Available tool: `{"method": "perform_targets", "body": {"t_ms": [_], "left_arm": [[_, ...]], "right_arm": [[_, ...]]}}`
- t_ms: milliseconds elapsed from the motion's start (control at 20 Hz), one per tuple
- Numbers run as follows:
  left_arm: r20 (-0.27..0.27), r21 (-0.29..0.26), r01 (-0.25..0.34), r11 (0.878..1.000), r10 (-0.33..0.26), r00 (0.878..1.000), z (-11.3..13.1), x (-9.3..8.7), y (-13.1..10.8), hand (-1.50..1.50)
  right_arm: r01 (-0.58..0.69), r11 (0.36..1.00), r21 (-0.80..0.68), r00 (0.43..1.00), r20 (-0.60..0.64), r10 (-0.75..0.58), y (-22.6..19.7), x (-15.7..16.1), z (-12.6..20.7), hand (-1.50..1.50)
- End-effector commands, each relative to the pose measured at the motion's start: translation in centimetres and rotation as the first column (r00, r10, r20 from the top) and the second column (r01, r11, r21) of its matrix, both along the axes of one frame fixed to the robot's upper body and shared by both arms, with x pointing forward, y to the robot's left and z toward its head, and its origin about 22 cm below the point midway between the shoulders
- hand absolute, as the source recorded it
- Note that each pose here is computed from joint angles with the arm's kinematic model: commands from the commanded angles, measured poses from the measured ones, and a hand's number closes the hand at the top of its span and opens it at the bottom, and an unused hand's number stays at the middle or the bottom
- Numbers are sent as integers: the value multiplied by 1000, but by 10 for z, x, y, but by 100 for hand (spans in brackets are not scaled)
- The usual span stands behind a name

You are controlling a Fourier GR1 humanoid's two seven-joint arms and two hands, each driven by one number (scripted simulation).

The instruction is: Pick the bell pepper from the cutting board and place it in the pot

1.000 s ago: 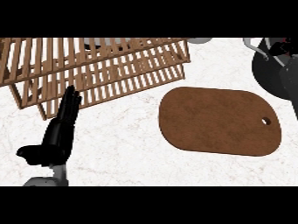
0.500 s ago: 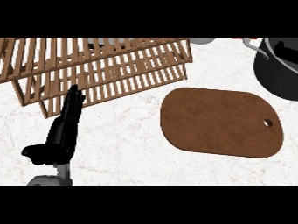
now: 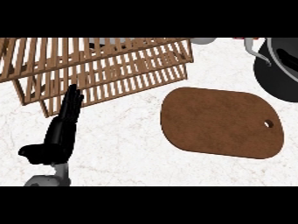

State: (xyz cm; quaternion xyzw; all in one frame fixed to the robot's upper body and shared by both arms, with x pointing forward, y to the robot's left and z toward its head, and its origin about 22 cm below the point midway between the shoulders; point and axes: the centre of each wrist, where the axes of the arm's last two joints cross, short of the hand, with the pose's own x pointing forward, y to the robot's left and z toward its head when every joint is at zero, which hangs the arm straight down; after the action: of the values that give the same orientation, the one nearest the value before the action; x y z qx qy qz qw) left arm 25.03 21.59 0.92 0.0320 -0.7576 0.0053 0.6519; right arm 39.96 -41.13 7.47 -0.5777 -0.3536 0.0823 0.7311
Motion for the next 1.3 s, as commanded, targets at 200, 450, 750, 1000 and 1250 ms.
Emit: {"method": "perform_targets", "body": {"t_ms": [200, 450, 750, 1000, 1250], "left_arm": [[3, -11, -3, 1000, 3, 1000, 2, 0, -3, 0], [-27, -14, -5, 1000, 4, 1000, -3, -6, 1, 0], [-2, -1, -20, 1000, 20, 1000, -14, -12, 3, 0], [-5, 10, -27, 1000, 28, 1000, -3, -7, 14, 0], [-15, -10, 6, 1000, -6, 1000, -5, -8, 3, 0]], "right_arm": [[-5, 995, 95, 848, 528, -46, 1, 3, 14, -150], [5, 973, 232, 734, 660, -161, -34, -18, 16, -150], [37, 972, 233, 694, 693, -193, -74, -54, -1, -150], [31, 981, 193, 651, 741, -166, -94, -82, -18, -150], [14, 979, 201, 618, 768, -166, -115, -100, -15, -150]]}}
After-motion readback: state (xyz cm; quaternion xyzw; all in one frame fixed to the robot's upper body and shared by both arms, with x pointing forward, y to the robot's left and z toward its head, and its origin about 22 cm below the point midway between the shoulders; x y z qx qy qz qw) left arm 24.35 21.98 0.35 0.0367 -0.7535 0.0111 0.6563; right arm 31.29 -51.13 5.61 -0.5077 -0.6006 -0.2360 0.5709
